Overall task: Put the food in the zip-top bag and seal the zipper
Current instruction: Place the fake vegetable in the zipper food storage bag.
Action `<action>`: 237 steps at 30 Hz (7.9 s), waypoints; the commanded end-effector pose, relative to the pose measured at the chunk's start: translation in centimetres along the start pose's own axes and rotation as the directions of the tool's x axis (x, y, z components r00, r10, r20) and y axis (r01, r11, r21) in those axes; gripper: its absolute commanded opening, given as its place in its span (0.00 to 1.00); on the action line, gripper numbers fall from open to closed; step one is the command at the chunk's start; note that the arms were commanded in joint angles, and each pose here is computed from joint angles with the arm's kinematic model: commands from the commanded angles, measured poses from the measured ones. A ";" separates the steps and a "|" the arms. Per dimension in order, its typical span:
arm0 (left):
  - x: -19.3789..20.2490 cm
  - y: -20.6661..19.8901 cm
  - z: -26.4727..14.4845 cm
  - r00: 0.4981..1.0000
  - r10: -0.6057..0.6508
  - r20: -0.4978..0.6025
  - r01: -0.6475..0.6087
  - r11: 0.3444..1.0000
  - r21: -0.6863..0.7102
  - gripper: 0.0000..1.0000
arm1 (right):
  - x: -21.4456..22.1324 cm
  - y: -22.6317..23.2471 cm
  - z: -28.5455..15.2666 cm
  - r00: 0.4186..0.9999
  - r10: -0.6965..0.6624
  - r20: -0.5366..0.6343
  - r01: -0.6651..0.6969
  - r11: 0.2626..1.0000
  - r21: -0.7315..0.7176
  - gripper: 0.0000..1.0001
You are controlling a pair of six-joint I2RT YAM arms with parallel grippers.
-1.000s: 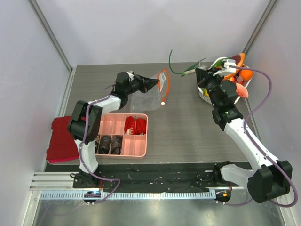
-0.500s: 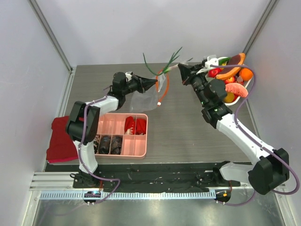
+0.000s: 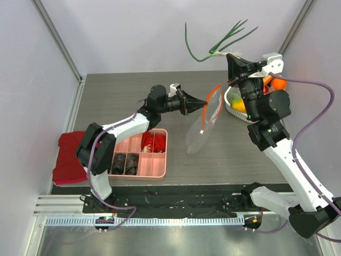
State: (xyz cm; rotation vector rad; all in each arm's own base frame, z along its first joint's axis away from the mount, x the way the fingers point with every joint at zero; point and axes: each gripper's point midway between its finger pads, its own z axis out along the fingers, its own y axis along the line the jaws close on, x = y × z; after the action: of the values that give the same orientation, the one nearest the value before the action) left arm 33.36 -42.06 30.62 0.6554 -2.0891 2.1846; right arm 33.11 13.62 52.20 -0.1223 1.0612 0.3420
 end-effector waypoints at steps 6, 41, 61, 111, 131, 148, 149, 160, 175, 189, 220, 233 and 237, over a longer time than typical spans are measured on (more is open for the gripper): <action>-2.8 4.7 -6.8 0.987 -0.058 0.151 0.072 0.993 -0.092 0.01 | -0.4 0.0 -1.9 0.999 0.017 -0.031 -0.017 1.000 -0.008 0.01; -1.2 4.8 -13.2 0.960 0.072 0.269 0.029 0.935 -0.355 0.00 | 7.9 13.2 -9.7 0.957 -0.239 -0.164 0.153 0.898 -0.414 0.01; -0.6 4.1 -12.5 0.966 0.091 0.243 0.001 0.935 -0.355 0.00 | 11.1 17.1 -18.1 0.909 -0.411 -0.062 0.206 0.576 -0.791 0.01; 1.1 4.3 -13.3 0.971 0.159 0.181 -0.072 0.908 -0.413 0.00 | 16.4 10.1 -12.4 0.664 0.102 -0.741 -0.351 0.917 -0.188 0.01; 2.2 4.1 -12.1 0.991 0.085 0.105 -0.038 0.924 -0.382 0.00 | 22.9 13.2 -14.5 0.614 -0.388 -0.688 -0.041 0.854 -0.518 0.01; 3.3 4.0 -12.2 0.997 0.059 0.058 -0.032 0.920 -0.391 0.00 | 27.6 11.4 -15.3 0.405 -0.479 -0.779 0.016 0.855 -0.518 0.01; 3.4 3.9 -12.3 0.996 0.061 0.058 -0.034 0.920 -0.390 0.00 | 27.9 11.3 -15.6 0.386 -0.479 -0.789 0.006 0.856 -0.517 0.01; 3.6 4.0 -13.1 0.994 0.076 0.074 -0.037 0.900 -0.434 0.00 | 27.7 11.5 -15.5 0.278 -0.341 -0.898 -0.151 0.908 -0.391 0.20; 2.4 4.4 -11.9 0.996 0.019 0.088 0.020 0.905 -0.426 0.00 | 17.0 14.8 -14.5 0.583 -0.388 -0.714 -0.281 0.729 -0.625 0.66; 2.1 4.5 -11.8 0.995 0.019 0.093 0.023 0.904 -0.427 0.00 | 16.2 20.3 -18.3 0.753 -0.466 -0.464 -0.211 0.498 -0.841 0.52; 3.1 4.4 -12.0 0.999 0.036 0.035 -0.019 0.917 -0.397 0.00 | 19.1 12.7 -15.7 0.655 -0.253 -0.712 -0.147 0.882 -0.448 0.01; 4.3 2.8 -12.3 0.994 0.111 -0.017 -0.110 0.932 -0.345 0.00 | 25.7 13.1 -17.9 0.401 -0.292 -0.868 -0.228 0.886 -0.404 0.01; 4.5 1.7 -12.0 0.988 0.150 -0.035 -0.154 0.934 -0.323 0.00 | 23.6 13.4 -17.4 0.417 -0.269 -0.868 -0.287 0.867 -0.407 0.45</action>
State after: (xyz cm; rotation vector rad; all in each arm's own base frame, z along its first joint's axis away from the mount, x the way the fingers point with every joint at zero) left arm 26.25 -31.63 26.86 0.6423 -2.4953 1.6744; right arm 24.89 26.34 19.34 -0.9088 2.1552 0.4782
